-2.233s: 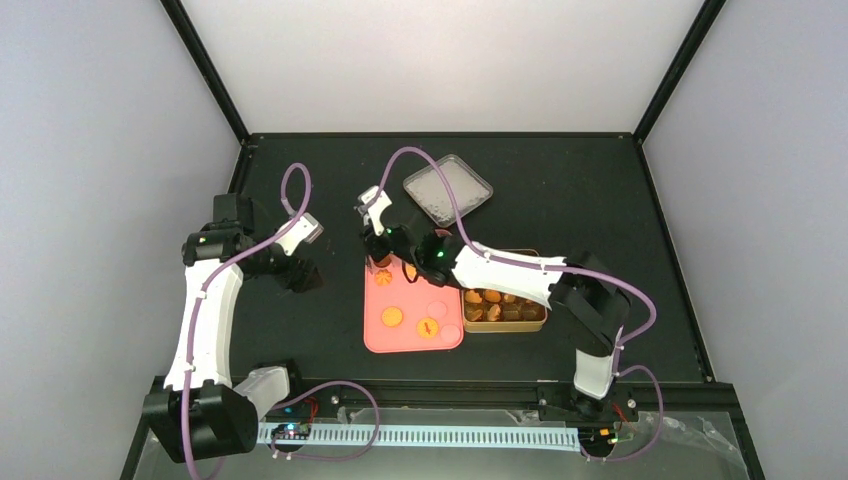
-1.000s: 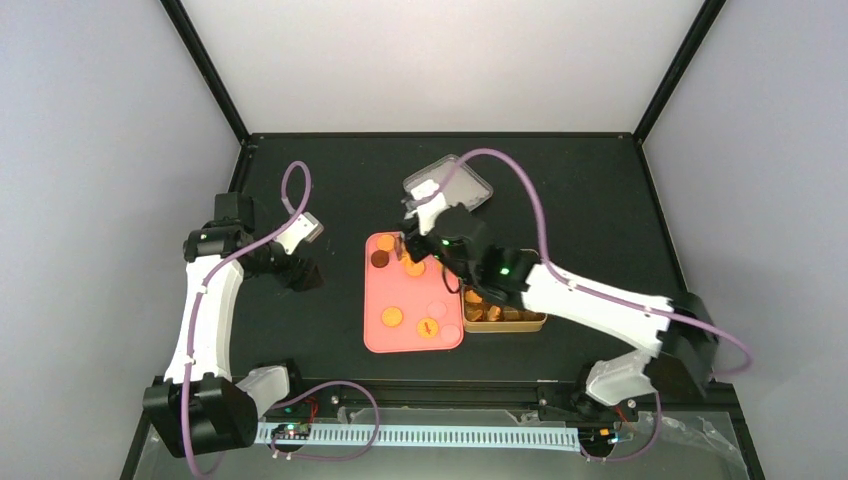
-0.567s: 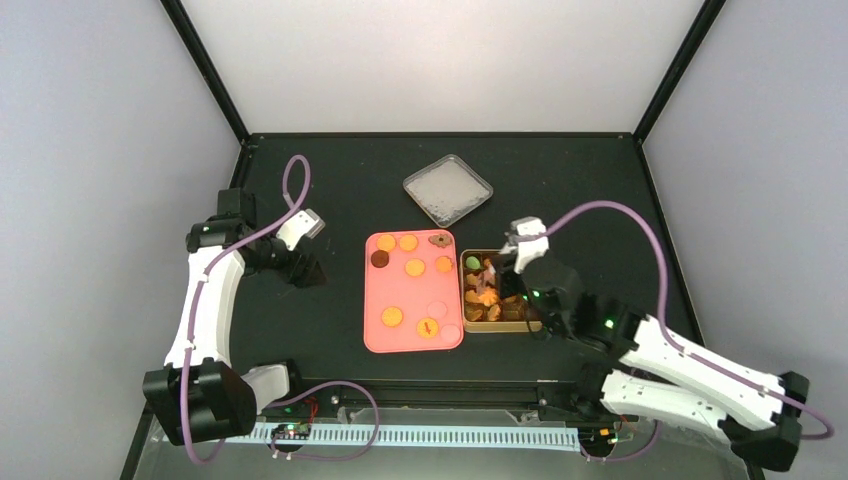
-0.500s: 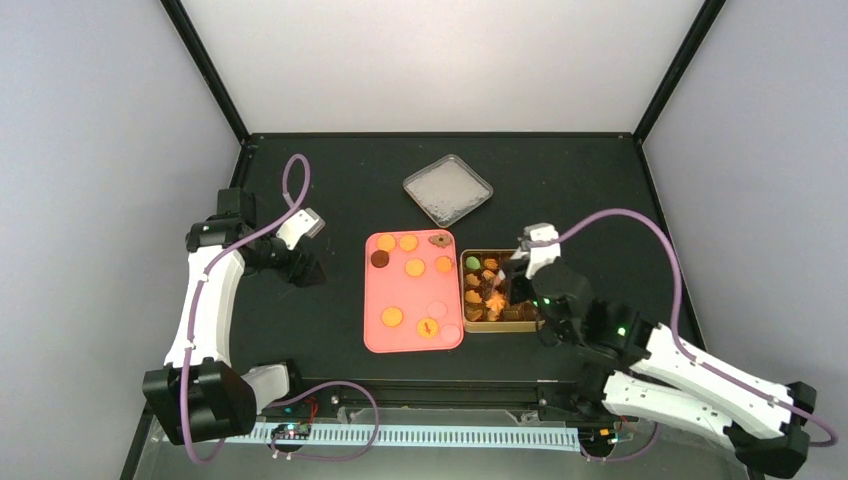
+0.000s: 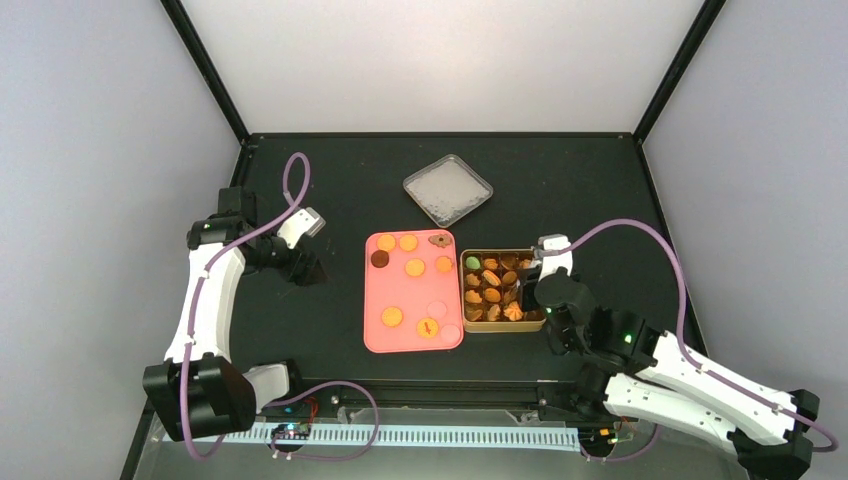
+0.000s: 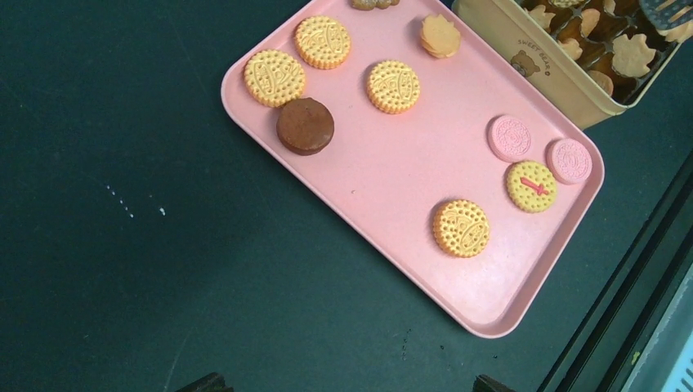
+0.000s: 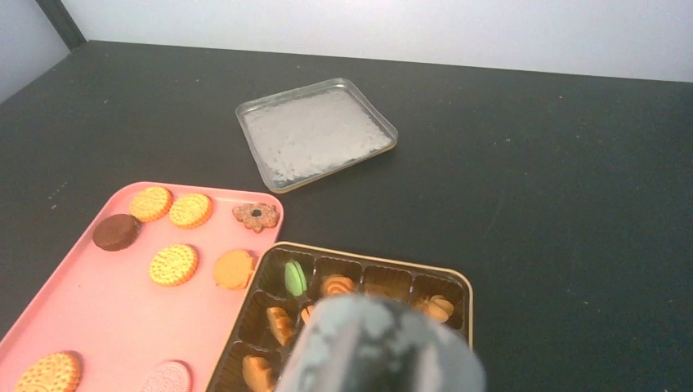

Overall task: Pack the cookies
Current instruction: Place the fake cookies in the empty pocket of the box.

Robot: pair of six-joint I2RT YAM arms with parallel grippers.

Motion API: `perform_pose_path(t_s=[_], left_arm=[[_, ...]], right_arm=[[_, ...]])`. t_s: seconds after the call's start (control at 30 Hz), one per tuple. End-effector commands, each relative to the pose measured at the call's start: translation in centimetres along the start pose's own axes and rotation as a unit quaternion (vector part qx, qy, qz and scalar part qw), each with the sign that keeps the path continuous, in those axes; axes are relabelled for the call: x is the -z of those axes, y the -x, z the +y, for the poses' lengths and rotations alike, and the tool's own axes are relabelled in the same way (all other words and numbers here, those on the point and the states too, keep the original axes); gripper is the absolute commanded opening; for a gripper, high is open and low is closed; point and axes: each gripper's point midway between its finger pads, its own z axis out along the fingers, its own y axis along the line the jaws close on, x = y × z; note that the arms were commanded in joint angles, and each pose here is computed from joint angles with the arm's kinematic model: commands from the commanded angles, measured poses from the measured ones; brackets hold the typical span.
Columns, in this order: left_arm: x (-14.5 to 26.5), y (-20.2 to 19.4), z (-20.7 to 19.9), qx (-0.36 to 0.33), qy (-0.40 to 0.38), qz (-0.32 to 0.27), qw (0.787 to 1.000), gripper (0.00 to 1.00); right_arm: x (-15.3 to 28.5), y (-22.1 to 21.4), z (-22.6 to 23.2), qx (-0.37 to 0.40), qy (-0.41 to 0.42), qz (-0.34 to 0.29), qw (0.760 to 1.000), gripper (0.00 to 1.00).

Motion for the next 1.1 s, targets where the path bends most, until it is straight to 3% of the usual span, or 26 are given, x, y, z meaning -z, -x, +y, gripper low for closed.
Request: perform_pose_path(t_s=[0.0,0.2,0.5,0.83,1.07], left_arm=[[0.7,1.4,0.3,-0.010,0.003,-0.020,1.000,0.79],[0.6,1.5,0.4,-0.008,0.002,-0.020,1.000,0.79],[0.3,1.3,0.4,-0.003,-0.006,-0.017,1.000,0.80],[0.4,1.2,0.3,-0.006,-0.005,-0.015,1.000,0.79],[0.3,1.1,0.3,-0.004,-0.004,-0.013,1.000,0.79]], right_arm=[[-0.2,0.8,-0.3,-0.014,-0.008,-0.032,0.999,0.17],[-0.8,0.2,0.1,-0.008,-0.007,-0.030,0.999,0.20],[-0.6,0.7,-0.1,0.003,-0.016,-0.029,0.999,0.39],[-0.3,2.0,0.3,0.014,-0.014,-0.033,0.999,0.36],[0.5,6.6,2.2,0.023,0.012,-0.073,0.997,0.31]])
